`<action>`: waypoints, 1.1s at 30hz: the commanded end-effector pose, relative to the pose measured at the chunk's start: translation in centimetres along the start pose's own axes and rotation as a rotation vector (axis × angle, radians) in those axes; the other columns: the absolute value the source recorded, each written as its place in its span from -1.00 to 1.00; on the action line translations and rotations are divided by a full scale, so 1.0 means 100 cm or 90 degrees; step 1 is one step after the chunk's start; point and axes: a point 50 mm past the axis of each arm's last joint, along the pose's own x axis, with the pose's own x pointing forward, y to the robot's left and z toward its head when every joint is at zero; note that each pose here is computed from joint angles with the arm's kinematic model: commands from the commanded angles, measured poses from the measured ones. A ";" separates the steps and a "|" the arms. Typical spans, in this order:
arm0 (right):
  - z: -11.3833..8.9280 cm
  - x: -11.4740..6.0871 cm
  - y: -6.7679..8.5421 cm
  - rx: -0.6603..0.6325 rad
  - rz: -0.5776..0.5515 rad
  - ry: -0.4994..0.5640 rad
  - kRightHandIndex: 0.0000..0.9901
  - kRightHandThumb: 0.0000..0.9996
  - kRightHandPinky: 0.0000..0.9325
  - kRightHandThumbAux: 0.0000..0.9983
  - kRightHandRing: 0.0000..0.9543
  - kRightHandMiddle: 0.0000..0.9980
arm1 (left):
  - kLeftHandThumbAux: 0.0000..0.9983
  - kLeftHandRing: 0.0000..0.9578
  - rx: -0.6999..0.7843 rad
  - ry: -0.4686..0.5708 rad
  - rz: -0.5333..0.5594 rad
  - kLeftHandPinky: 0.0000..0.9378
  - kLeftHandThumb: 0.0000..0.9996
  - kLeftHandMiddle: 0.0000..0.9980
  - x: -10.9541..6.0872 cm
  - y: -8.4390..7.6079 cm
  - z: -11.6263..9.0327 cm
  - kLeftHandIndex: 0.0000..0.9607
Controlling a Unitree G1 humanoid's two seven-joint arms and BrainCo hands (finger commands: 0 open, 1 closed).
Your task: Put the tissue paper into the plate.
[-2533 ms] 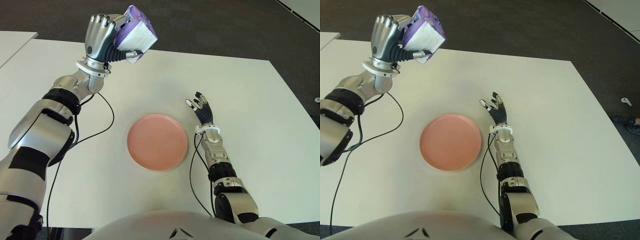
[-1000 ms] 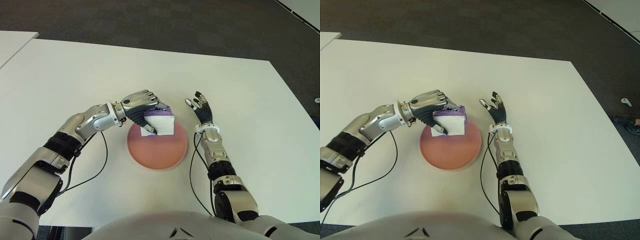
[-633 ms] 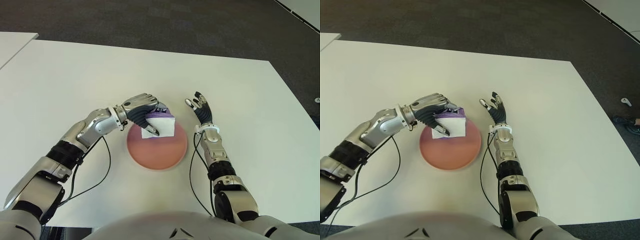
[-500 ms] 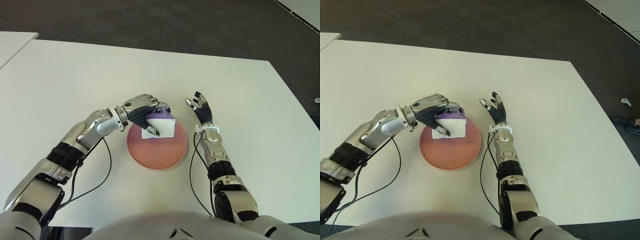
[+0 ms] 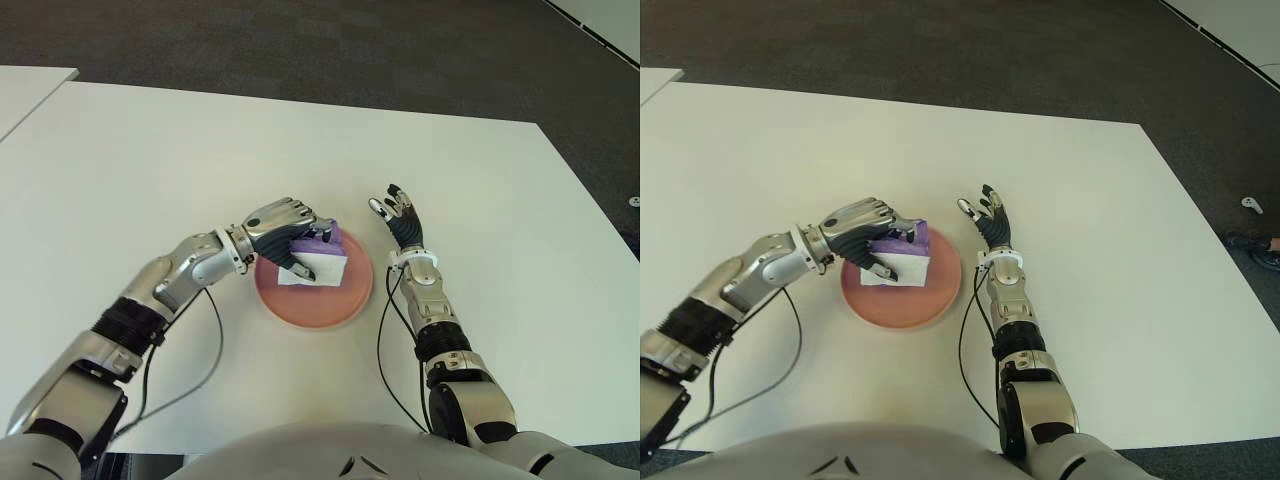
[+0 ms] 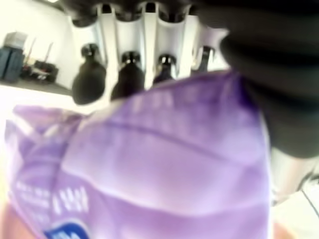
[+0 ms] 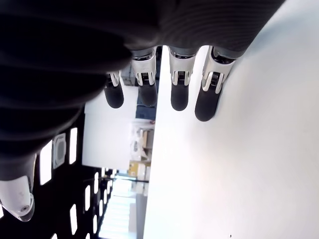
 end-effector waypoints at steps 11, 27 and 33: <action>-0.025 -0.010 0.003 0.007 0.004 0.074 -0.81 -0.71 -0.73 0.13 -0.81 -0.80 | -0.22 -0.99 0.057 -0.056 -0.136 -0.99 -0.90 -0.99 -0.007 -0.002 0.004 -0.99; -0.025 -0.010 0.002 0.010 0.006 0.073 -0.81 -0.71 -0.74 0.14 -0.82 -0.81 | -0.40 -1.00 0.091 -0.068 -0.169 -1.00 -0.73 -1.00 -0.009 0.012 0.003 -1.00; -0.025 -0.010 0.001 0.008 0.007 0.073 -0.81 -0.72 -0.73 0.13 -0.82 -0.81 | -0.42 -1.00 0.053 -0.080 -0.133 -1.00 -0.72 -1.00 -0.011 0.017 0.003 -1.00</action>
